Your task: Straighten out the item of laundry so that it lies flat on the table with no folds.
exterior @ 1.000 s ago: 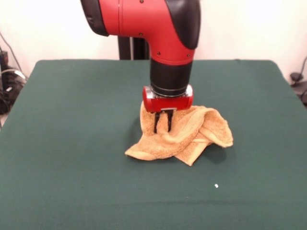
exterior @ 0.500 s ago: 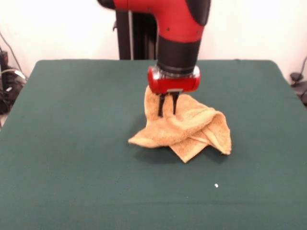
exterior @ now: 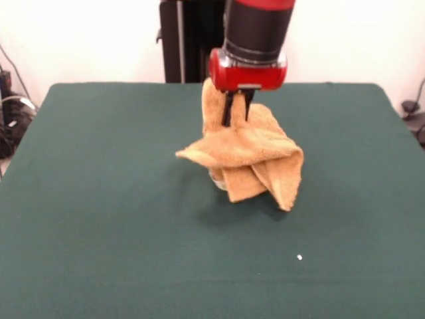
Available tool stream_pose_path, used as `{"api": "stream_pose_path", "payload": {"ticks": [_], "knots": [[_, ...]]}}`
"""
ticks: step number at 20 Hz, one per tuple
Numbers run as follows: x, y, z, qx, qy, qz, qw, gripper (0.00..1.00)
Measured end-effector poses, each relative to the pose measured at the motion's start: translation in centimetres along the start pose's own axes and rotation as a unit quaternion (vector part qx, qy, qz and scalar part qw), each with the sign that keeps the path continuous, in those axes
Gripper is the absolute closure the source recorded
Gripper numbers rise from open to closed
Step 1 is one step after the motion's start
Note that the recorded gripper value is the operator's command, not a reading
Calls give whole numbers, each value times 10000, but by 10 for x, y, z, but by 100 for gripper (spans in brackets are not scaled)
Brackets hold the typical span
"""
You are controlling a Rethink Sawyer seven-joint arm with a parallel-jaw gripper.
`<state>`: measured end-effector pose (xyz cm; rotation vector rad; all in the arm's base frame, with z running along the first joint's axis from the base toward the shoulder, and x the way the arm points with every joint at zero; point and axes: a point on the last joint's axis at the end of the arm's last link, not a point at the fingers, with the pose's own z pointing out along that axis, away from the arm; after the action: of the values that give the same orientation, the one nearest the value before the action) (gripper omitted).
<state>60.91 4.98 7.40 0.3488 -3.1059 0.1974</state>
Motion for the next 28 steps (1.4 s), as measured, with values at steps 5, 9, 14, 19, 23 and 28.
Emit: {"api": "stream_pose_path", "payload": {"ticks": [5, 9, 14, 19, 23, 28], "knots": [[1, -7, -22, 48, 79, 48, 9999, 100], [0, -10, -34, 80, 56, 62, 9999, 100], [-4, -12, -46, 122, -40, 70, 9999, 100], [-7, -14, -56, 154, -125, 83, 9998, 100], [-7, -13, -61, 176, -145, 73, 9997, 100], [-8, -9, -75, 223, -193, 35, 9996, 100]]}}
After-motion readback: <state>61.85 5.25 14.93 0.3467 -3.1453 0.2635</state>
